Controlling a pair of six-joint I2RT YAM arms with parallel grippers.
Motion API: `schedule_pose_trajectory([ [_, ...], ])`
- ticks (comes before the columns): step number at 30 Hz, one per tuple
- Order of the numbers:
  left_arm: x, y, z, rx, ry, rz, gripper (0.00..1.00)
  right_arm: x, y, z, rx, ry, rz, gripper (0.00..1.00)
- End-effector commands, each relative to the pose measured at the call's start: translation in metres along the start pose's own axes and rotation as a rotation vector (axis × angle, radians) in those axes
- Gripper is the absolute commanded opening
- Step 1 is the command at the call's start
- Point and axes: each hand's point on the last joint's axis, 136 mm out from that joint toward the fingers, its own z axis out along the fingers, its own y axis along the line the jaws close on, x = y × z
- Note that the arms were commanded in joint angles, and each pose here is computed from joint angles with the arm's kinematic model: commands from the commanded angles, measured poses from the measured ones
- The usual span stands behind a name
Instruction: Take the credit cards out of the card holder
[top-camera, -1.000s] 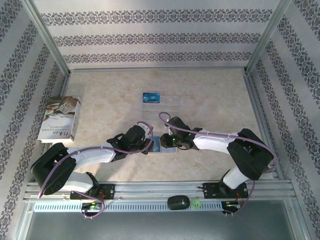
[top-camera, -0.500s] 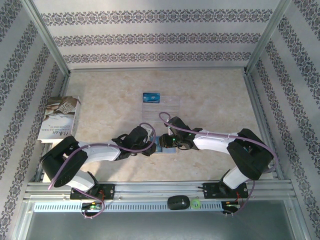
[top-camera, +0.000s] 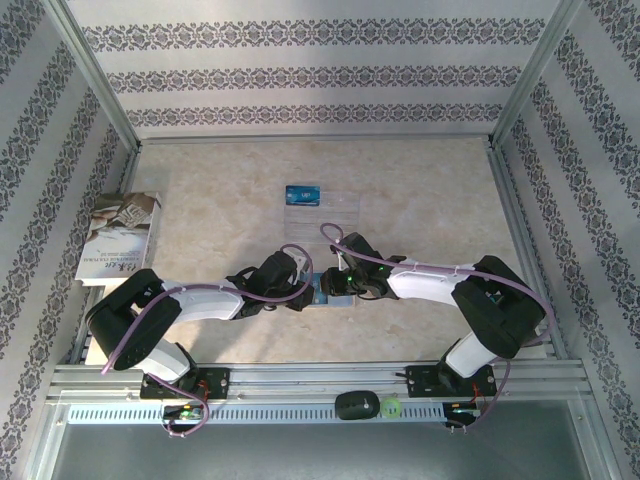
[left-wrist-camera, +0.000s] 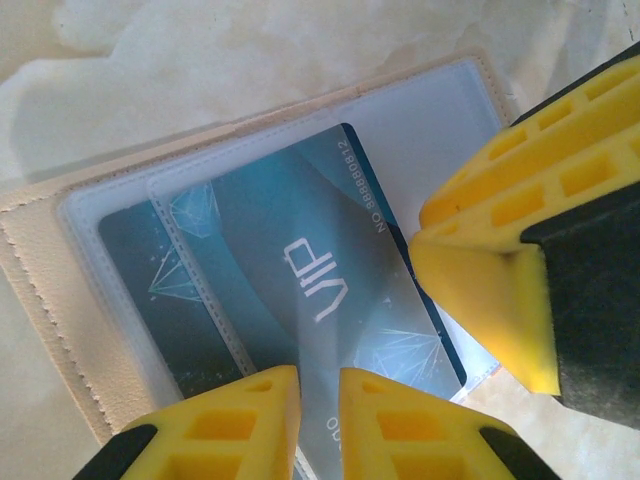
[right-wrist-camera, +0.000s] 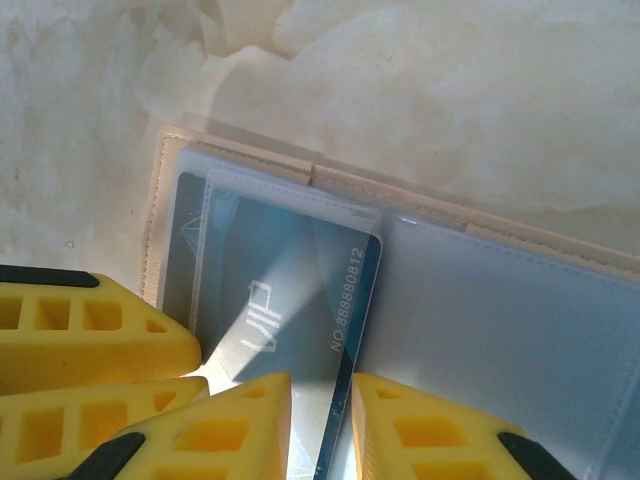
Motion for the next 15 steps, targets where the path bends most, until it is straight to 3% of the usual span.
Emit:
schedule_pose_trajectory([
  [1,0.022,0.023,-0.001,-0.075,0.079,-0.031,0.20,-0.005,0.003,-0.003,-0.030,-0.017,0.010,0.24],
  [15,0.027,0.032,-0.001,-0.093,0.092,-0.039,0.19,0.002,-0.011,0.009,-0.040,0.031,0.104,0.21],
])
